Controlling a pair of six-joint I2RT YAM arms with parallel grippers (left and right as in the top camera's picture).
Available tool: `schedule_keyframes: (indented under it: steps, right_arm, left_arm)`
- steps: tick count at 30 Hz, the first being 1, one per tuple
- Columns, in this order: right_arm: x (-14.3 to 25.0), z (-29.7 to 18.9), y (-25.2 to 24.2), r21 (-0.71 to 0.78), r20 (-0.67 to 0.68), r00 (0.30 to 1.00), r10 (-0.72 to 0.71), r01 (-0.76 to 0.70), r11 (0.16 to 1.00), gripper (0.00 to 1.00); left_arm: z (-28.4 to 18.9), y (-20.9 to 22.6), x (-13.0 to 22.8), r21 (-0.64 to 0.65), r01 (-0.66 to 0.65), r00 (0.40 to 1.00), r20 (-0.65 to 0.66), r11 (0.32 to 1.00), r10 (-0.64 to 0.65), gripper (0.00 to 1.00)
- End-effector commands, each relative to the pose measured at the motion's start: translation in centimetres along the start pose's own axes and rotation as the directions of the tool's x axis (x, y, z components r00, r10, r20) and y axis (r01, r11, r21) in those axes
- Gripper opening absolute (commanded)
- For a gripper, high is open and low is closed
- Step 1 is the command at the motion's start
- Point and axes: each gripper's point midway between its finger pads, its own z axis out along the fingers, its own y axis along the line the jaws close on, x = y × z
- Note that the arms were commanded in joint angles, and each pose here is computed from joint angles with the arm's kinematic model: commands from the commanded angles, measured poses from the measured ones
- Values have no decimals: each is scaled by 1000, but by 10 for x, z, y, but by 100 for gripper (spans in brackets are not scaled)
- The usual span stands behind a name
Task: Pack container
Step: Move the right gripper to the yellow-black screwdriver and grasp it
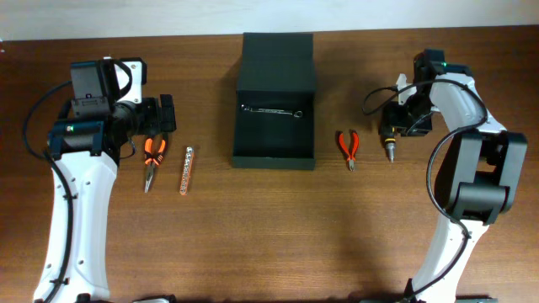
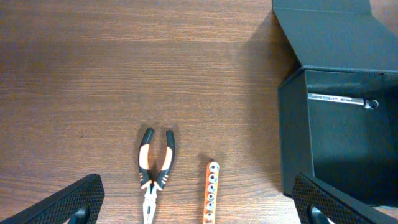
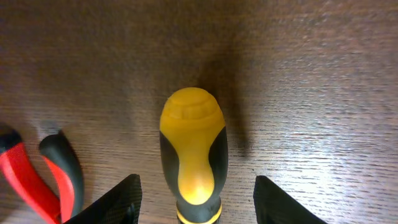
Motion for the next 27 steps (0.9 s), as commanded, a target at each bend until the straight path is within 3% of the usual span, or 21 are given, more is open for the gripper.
schedule_keyframes:
  steps: [1,9,21,27]
  right_arm:
    - [6,5,3,-6,-10,1000,-15,15,1000,57]
    - [21,12,3,-9,-61,998,-7,6,1000,44]
    - [32,21,-8,108,-101,995,-27,38,993,39]
    - [31,22,1,115,-101,994,-52,64,991,30]
  left_arm:
    - [-2,3,-7,-10,-15,1000,15,1000,15,99]
    - [-2,3,-7,-10,-15,1000,15,1000,15,99]
    - [-2,3,-7,-10,-14,1000,15,1000,14,99]
    - [-2,3,-7,-10,-15,1000,15,1000,15,99]
